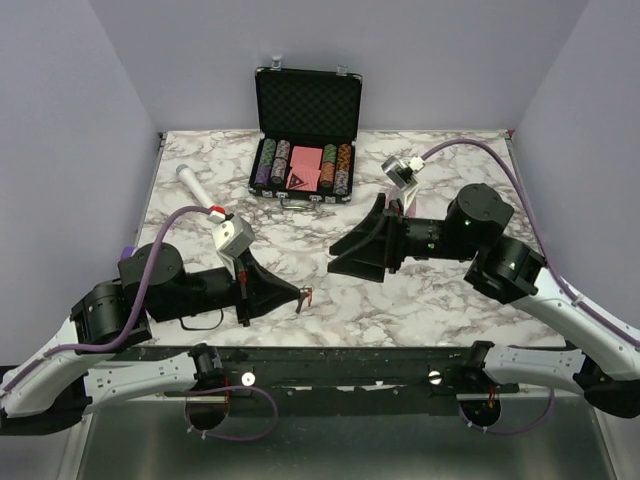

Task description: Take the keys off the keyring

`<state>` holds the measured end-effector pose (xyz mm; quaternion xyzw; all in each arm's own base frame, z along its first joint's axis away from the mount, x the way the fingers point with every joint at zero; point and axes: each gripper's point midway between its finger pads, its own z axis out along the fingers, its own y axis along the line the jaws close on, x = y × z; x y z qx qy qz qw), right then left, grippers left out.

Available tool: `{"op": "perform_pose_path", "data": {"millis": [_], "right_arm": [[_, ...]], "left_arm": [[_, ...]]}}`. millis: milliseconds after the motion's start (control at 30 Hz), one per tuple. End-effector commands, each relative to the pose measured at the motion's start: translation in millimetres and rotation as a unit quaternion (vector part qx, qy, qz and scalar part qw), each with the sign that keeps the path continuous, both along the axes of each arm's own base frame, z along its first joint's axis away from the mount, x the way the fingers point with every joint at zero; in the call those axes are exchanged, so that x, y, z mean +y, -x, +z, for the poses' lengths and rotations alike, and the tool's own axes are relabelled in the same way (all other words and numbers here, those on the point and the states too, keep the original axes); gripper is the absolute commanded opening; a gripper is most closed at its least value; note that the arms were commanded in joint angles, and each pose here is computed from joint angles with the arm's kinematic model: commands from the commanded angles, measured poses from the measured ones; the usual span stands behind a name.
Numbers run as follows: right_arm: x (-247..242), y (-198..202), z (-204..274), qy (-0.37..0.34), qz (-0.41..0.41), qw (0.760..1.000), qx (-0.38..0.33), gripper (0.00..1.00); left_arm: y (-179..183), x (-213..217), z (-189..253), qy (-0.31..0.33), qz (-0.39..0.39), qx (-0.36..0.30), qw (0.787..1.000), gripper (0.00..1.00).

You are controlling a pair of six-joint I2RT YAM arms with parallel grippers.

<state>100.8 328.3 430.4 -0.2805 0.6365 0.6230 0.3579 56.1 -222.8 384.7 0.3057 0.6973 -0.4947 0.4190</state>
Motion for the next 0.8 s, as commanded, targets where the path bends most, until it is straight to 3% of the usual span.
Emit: {"op": "perform_pose_path", "data": {"millis": [0,200,300,367,467,767], "right_arm": [[7,18,4,-0.011,0.077,0.997,-0.022,0.65],[12,20,2,-0.011,0.092,0.996,-0.018,0.64],[12,10,3,-0.016,0.059,0.998,-0.018,0.72],[12,-1,6,-0.024,0.024,0.999,-0.008,0.80],[14,-17,7,-0.030,-0.023,0.999,0.019,0.84],[22,-16,13,-0.057,-0.004,0.998,0.028,0.86]], "left_arm": [[9,5,27,0.044,-0.015,-0.004,0.999,0.00],[4,6,28,0.050,0.002,-0.001,0.999,0.00],[-10,7,22,0.058,0.043,0.004,0.997,0.00],[-17,8,19,0.074,0.067,0.006,0.995,0.00],[-27,9,21,0.102,0.090,-0.009,0.991,0.00],[-23,13,61,0.220,0.084,-0.030,0.971,0.00]]}}
